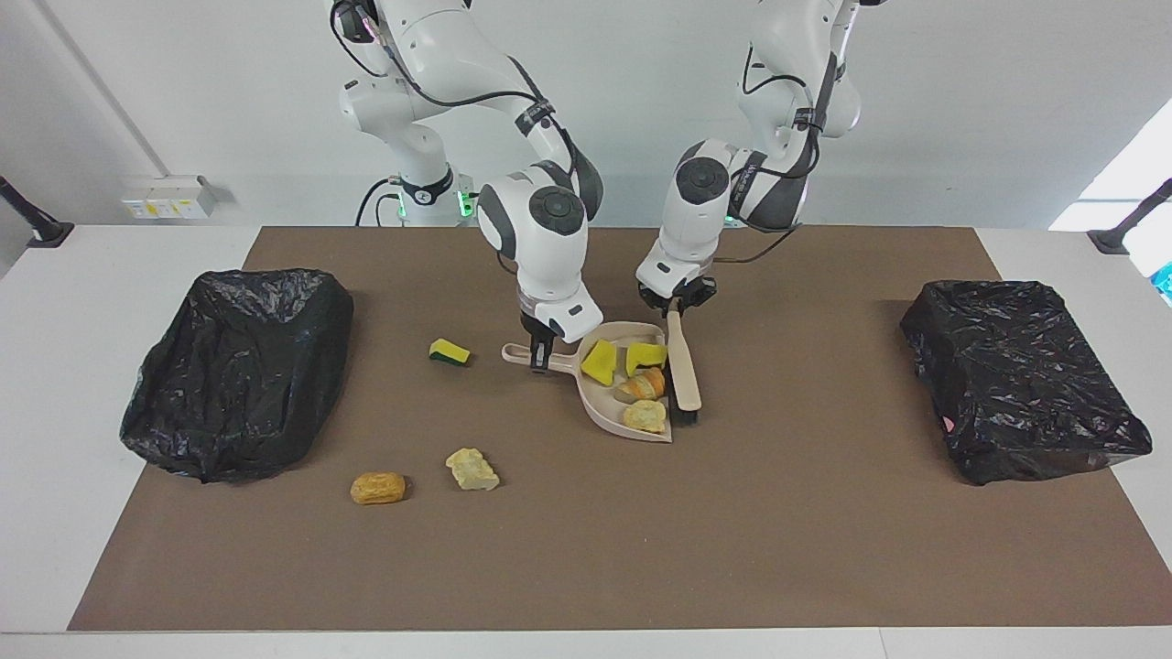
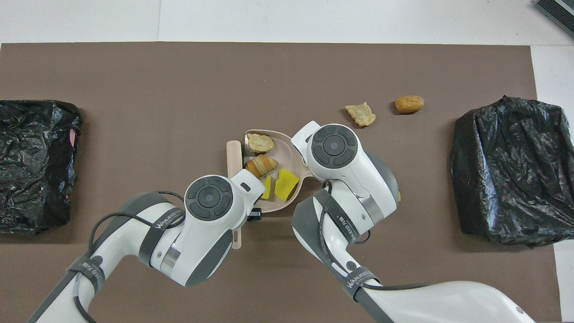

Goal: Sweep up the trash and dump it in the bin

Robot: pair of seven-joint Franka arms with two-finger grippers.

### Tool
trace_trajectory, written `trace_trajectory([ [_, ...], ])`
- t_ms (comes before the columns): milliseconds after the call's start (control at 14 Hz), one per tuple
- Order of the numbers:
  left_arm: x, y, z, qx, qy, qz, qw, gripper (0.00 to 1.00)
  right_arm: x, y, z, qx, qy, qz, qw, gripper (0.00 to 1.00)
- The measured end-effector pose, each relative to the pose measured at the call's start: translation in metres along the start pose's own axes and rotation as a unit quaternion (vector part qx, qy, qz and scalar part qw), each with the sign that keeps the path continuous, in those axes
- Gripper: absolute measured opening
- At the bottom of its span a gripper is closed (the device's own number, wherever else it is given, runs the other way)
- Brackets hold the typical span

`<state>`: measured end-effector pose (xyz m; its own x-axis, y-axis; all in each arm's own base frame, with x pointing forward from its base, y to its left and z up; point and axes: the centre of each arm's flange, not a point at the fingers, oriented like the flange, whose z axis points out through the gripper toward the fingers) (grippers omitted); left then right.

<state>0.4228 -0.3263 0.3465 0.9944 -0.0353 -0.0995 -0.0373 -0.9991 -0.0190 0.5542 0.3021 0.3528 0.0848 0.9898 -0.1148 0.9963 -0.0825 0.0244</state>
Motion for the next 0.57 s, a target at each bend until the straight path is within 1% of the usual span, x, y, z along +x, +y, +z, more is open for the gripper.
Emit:
trace_trajectory([
  [214,-0.0052,0.0072,-0.0007,0.000,0.001,0.000,1.000,0.26,0.0002,-0.0001,0.0000,0.000,0.000,0.000,1.000,0.31],
  [571,0.0004,0.0030,-0.0049,-0.003,0.004,-0.006,1.000,0.26,-0.0005,0.0005,0.0009,0.001,0.000,-0.001,1.000,0.31],
])
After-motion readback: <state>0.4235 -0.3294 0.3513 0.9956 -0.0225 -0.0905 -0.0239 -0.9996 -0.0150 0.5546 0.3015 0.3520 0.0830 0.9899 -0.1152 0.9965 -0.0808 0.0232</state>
